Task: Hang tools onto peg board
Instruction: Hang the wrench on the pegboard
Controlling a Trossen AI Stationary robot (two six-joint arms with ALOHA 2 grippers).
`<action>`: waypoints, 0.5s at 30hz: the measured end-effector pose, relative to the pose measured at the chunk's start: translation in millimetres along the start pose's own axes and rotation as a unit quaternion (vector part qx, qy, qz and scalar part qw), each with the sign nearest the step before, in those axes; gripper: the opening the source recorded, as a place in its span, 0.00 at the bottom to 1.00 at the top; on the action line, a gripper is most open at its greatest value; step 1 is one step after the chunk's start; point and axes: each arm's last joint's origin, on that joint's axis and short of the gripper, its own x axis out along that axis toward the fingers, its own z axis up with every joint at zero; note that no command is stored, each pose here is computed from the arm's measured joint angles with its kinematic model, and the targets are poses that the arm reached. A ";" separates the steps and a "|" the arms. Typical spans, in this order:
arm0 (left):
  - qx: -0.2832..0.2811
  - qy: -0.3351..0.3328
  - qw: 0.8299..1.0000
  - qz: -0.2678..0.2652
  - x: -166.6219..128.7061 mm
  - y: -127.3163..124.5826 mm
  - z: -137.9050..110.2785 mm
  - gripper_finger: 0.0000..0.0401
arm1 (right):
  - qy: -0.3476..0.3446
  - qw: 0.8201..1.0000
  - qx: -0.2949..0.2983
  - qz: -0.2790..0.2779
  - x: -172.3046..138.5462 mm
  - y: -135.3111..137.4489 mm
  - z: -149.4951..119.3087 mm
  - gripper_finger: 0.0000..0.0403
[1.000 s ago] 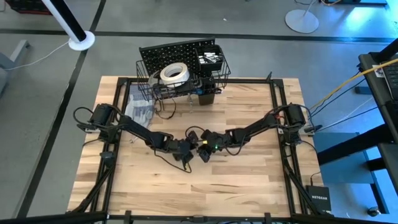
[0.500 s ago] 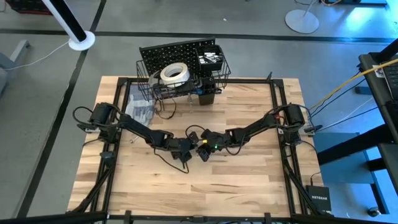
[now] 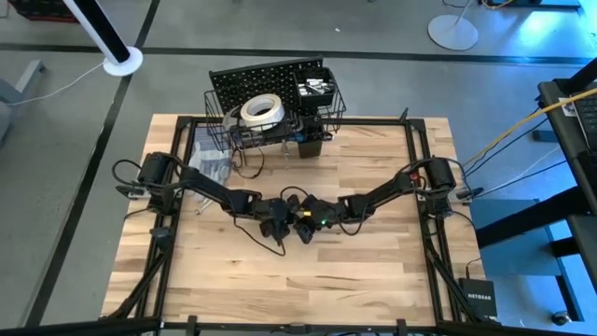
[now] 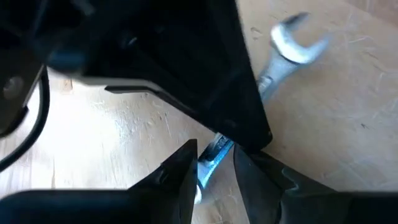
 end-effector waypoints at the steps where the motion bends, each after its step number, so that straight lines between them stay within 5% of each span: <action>1: -0.008 -0.007 1.000 -0.003 0.4 0.5 -1.0 0.25 | -0.002 1.000 -0.003 0.000 0.0 0.1 0.0 0.27; 10: -0.078 -0.016 0.997 -0.025 1.0 -1.7 -2.7 0.03 | -0.006 1.000 -0.018 0.000 0.0 0.4 -0.3 0.27; 15: -0.141 -0.004 0.990 -0.019 -0.9 -2.4 -0.4 0.04 | -0.005 0.999 -0.046 0.000 -3.9 1.9 2.3 0.27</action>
